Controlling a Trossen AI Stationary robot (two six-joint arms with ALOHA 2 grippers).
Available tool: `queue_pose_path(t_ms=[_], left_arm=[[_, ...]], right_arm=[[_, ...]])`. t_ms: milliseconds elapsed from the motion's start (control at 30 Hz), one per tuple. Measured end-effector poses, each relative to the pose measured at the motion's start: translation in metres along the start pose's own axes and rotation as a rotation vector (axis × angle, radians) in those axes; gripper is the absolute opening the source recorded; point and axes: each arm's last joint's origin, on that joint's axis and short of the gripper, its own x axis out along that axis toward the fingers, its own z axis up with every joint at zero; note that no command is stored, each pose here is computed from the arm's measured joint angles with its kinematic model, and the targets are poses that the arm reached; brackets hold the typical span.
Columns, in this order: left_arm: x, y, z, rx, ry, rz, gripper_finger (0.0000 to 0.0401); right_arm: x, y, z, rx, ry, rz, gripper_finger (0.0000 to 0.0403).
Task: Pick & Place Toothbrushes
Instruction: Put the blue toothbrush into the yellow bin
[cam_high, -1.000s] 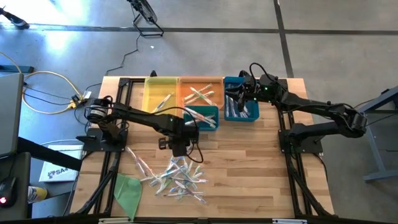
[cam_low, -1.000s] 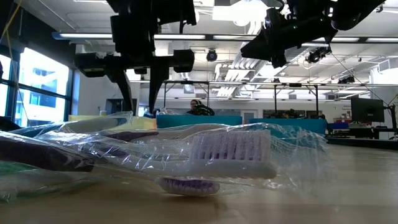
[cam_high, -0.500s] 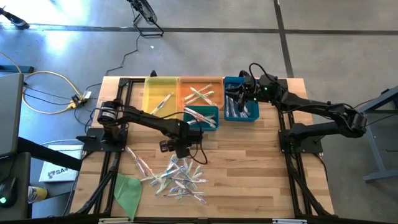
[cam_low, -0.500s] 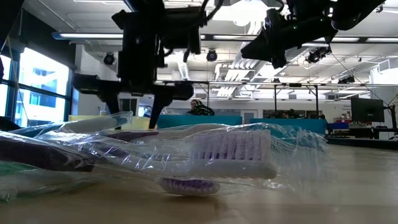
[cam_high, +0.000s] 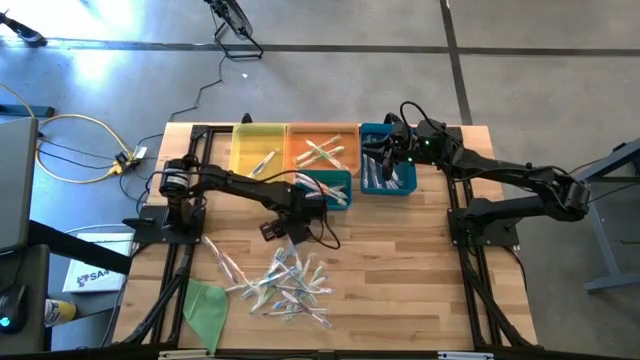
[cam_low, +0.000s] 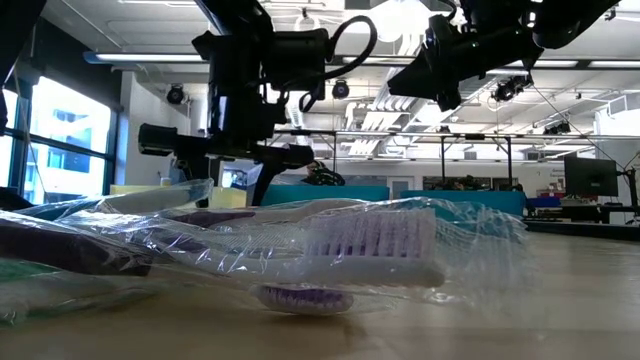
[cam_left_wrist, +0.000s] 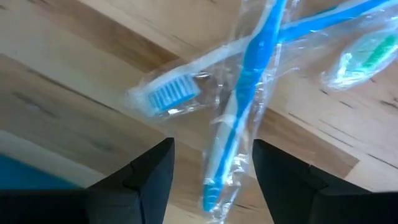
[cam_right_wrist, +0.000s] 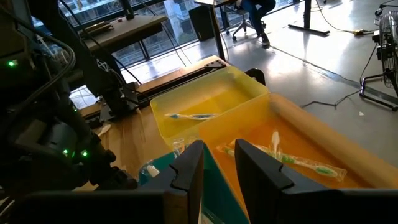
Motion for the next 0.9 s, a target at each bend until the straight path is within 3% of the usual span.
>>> queue_pose_path(t_ms=[333,900], left_arm=[[0.009,-0.004,0.0,0.001,-0.012,-0.047,0.0191],[0.014,-0.007,-0.002,-0.012,-0.001,-0.054,0.0038]], right_arm=[[0.0,0.0,0.0,0.0,0.0,0.0,0.0085],[0.0,0.0,-0.002,0.006,0.019,-0.004,0.0085]])
